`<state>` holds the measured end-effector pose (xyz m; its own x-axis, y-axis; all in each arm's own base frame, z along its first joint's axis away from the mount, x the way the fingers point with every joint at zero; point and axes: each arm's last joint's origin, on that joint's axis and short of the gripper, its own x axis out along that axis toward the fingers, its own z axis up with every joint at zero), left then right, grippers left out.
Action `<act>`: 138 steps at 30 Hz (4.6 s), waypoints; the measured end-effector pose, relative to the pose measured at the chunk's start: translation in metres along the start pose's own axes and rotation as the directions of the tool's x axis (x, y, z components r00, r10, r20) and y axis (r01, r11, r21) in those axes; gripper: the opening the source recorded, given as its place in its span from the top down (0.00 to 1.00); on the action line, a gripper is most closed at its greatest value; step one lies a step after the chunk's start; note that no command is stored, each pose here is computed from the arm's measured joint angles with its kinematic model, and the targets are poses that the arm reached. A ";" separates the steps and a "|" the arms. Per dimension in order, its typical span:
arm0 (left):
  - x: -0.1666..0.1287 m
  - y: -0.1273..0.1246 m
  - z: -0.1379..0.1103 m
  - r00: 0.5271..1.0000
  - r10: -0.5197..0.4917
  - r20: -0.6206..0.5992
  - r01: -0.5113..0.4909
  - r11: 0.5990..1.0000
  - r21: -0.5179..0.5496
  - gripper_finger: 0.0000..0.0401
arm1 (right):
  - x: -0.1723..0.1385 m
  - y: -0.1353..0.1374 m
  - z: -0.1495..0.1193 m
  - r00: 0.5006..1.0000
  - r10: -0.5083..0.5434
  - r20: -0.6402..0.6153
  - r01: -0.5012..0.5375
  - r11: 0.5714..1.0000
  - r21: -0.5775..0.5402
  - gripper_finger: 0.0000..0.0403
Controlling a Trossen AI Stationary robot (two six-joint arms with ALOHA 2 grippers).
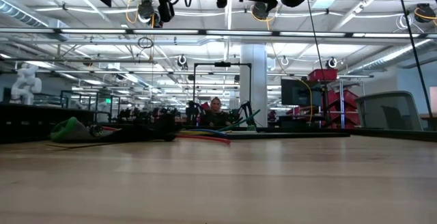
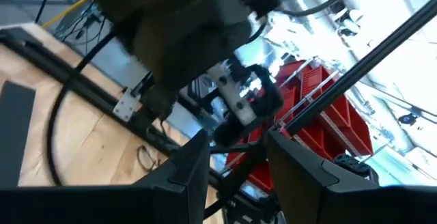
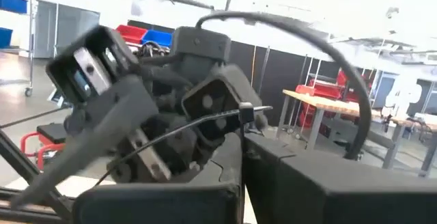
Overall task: Ziptie cables
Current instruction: Wrap the cable wires with the black zip tie
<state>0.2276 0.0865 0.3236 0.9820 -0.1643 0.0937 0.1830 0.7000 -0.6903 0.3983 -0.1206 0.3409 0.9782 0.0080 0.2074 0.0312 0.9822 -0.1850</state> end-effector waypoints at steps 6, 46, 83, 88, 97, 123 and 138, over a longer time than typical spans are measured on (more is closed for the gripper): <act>-0.001 -0.005 0.004 0.999 -0.032 0.032 0.032 0.999 0.006 0.64 | 0.000 0.000 -0.003 0.999 0.004 -0.031 -0.004 1.000 -0.001 1.00; -0.025 -0.007 -0.032 0.918 0.365 -0.157 -0.088 0.573 0.815 0.65 | -0.047 -0.037 0.053 0.999 -0.013 -0.044 0.028 0.937 0.349 1.00; 0.007 -0.057 -0.080 0.884 0.467 0.035 0.300 -0.621 0.724 0.65 | -0.017 -0.016 0.014 0.983 -0.161 -0.082 0.122 0.254 0.959 1.00; 0.008 -0.061 -0.082 0.888 0.458 0.046 0.285 -0.625 0.726 0.65 | -0.017 -0.015 0.013 0.982 -0.165 -0.096 0.143 0.301 0.943 1.00; 0.005 -0.058 -0.079 0.807 0.565 0.173 0.284 -0.628 0.725 0.65 | -0.018 -0.019 0.015 0.984 -0.161 -0.078 0.136 0.381 0.914 1.00; 0.013 -0.061 -0.092 0.911 0.409 -0.057 0.322 -0.617 0.718 0.65 | -0.015 -0.009 0.024 0.989 -0.149 -0.005 0.054 0.329 0.943 1.00; 0.011 -0.059 -0.098 0.888 0.449 -0.098 0.380 -0.599 0.705 0.97 | -0.015 -0.010 0.024 0.990 -0.144 -0.007 0.055 0.332 0.942 1.00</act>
<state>0.2229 -0.0244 0.2954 0.9498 0.1001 -0.2966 0.2973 0.0080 0.9548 0.3788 -0.1257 0.3624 0.9648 -0.1351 0.2256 -0.1294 0.5029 0.8546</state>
